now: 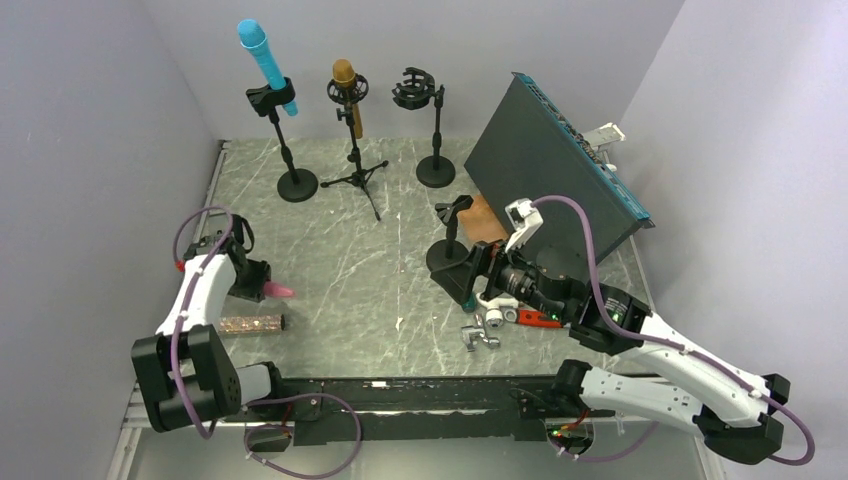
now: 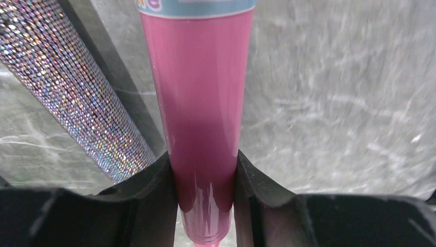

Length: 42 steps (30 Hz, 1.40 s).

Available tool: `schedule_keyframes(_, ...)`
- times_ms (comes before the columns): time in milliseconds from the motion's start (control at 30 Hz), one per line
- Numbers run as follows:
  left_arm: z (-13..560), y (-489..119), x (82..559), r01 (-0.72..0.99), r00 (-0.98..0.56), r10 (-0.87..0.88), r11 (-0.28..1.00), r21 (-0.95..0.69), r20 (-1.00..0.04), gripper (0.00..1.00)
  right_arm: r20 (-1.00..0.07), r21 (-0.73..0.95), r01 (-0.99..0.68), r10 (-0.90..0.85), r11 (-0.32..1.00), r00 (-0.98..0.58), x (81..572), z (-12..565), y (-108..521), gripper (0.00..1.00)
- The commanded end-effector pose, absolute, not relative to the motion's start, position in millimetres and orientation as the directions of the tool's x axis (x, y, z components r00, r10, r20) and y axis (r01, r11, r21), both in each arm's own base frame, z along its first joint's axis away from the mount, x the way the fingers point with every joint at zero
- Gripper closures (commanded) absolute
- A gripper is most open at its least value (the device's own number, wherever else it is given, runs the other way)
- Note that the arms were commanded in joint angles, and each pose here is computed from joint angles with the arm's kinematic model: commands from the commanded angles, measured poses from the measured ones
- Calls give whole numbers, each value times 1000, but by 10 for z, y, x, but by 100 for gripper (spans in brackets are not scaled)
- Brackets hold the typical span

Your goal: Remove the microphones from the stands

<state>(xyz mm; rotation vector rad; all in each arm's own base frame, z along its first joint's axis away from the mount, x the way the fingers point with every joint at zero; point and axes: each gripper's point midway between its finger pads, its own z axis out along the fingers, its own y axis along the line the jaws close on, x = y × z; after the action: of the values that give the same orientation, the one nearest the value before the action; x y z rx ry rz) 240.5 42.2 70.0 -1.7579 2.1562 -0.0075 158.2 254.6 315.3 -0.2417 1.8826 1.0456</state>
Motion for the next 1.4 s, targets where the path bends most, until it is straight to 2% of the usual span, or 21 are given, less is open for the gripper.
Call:
schedule_keyframes(0, 719, 690, 2602, -955, 46, -957, 42, -294, -285, 100, -800, 580, -551, 291, 600, -524, 1519, 3315, 2412, 0)
schedule_keyframes(133, 578, 782, 2619, -965, 76, -958, -1, -261, -278, 100, -810, 576, -555, 332, 600, -483, 1510, 3389, 2275, 0)
schedule_keyframes(267, 416, 789, 2692, -971, 41, -970, 17, -238, -239, 100, -825, 562, -564, 355, 605, -440, 1507, 3464, 2162, 0)
schedule_keyframes(433, 226, 850, 2663, -985, 39, -970, 4, -175, -239, 100, -840, 542, -578, 367, 610, -401, 1513, 3487, 2096, 0)
schedule_keyframes(533, 152, 866, 2639, -987, 39, -971, -1, -159, -237, 96, -848, 529, -589, 358, 611, -391, 1509, 3503, 2096, 0)
schedule_keyframes(733, 87, 825, 2631, -988, 31, -976, 2, -153, -214, 69, -870, 492, -601, 324, 630, -372, 1528, 3494, 2100, 0)
schedule_keyframes(833, 68, 804, 2596, -989, 30, -978, 0, -145, -205, 59, -880, 473, -621, 302, 624, -367, 1504, 3527, 2117, 0)
schedule_keyframes(1000, 98, 819, 2501, -991, 35, -973, -4, -136, -229, 37, -896, 441, -643, 265, 627, -357, 1476, 3525, 2111, 0)
schedule_keyframes(1367, 320, 856, 2478, -982, 20, -961, 32, -185, -276, 16, -915, 403, -702, 229, 587, -334, 1353, 3491, 2094, 0)
